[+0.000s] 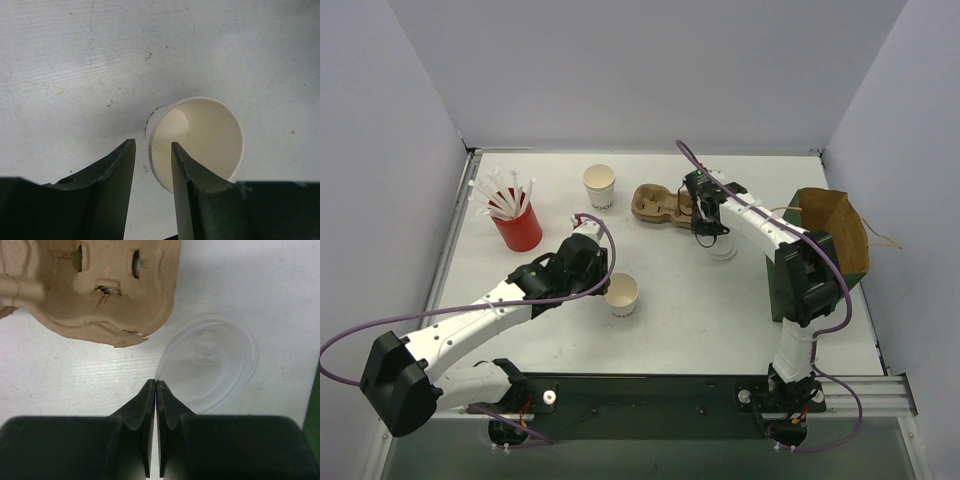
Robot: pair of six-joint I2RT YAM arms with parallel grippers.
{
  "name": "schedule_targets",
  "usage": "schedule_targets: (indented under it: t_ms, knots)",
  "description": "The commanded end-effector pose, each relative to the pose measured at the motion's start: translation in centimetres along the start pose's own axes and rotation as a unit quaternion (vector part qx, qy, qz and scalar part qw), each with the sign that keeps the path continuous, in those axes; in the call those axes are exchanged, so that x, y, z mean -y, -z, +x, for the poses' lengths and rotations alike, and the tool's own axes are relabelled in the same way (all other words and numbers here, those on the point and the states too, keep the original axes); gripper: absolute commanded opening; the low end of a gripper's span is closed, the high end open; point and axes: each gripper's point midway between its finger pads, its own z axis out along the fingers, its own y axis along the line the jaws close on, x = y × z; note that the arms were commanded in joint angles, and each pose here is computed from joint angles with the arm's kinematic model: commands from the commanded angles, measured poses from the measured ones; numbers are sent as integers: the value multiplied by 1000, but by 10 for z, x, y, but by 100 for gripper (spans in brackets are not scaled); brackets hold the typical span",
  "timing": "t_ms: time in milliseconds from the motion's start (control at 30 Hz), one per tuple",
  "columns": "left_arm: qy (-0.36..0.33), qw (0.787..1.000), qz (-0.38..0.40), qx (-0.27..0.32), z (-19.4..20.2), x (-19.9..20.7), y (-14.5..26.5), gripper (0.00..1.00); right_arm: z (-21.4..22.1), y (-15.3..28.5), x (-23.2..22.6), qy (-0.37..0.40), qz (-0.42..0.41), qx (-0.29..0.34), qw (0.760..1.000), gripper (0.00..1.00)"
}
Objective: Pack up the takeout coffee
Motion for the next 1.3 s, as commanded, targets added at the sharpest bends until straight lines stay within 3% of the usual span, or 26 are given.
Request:
schedule_targets:
  t_ms: [0, 233, 500, 667, 967, 1033, 1267]
  knots:
    - [6, 999, 20, 40, -25, 11, 12, 46, -16, 31, 4, -5, 5, 16, 1000, 0]
    - [18, 996, 67, 58, -49, 31, 29, 53, -29, 70, -5, -21, -45, 30, 998, 0]
    - [90, 971, 210, 76, -89, 48, 47, 78, -30, 155, -51, -48, -208, 27, 976, 0]
    - [88, 942, 310, 94, -108, 65, 69, 86, -20, 220, -95, -78, -371, 10, 925, 0]
    - [96, 890, 434, 105, -121, 91, 102, 97, -17, 288, -130, -105, -530, -5, 841, 0]
    - [103, 884, 441, 114, -125, 89, 108, 97, -16, 299, -137, -115, -564, -16, 818, 0]
    - [109, 880, 447, 118, -128, 78, 113, 97, -18, 321, -144, -133, -617, -28, 775, 0]
